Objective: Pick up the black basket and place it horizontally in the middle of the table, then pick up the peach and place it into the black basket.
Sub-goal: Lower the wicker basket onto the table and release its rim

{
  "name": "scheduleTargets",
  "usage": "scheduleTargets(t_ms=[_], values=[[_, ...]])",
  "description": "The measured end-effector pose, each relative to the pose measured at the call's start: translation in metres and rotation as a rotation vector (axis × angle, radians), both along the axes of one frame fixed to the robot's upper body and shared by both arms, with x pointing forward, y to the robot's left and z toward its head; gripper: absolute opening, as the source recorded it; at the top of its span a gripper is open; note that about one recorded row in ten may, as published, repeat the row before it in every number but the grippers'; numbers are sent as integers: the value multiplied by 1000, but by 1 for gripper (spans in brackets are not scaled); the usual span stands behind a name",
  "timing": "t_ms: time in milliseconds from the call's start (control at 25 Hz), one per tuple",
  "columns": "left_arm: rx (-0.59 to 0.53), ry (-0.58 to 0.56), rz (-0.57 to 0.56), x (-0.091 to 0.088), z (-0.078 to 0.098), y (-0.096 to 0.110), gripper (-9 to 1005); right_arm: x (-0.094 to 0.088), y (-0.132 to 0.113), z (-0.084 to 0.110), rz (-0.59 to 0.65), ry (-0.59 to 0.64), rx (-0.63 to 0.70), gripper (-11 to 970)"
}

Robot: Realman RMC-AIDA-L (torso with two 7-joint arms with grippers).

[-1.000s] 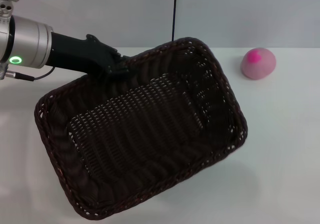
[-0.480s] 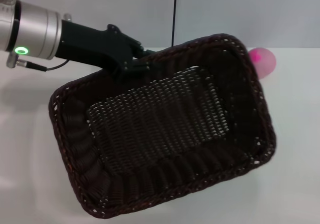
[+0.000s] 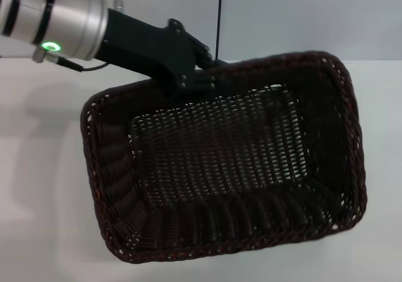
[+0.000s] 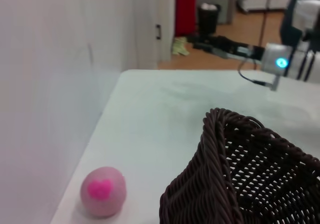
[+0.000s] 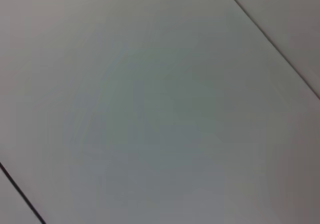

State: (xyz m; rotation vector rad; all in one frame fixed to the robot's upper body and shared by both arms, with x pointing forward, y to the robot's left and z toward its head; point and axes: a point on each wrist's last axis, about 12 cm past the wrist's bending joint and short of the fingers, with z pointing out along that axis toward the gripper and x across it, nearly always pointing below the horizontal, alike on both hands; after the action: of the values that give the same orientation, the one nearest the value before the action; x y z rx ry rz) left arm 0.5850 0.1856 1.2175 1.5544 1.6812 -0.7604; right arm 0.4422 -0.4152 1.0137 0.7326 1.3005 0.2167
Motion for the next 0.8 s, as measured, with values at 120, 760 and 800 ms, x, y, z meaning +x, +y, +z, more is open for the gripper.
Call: scheduleTargets(t_ms=[120,760,800], values=[[42,-8,-42,1,0,-11,195,0,1,-1,4,0,3,605],[101,-86,-157,13,-14,-41,196,2,11,-4,23,-4,31,604],[101,-86,-157,13,-14,-41,196,3,12,-4,25,-6,33,604]])
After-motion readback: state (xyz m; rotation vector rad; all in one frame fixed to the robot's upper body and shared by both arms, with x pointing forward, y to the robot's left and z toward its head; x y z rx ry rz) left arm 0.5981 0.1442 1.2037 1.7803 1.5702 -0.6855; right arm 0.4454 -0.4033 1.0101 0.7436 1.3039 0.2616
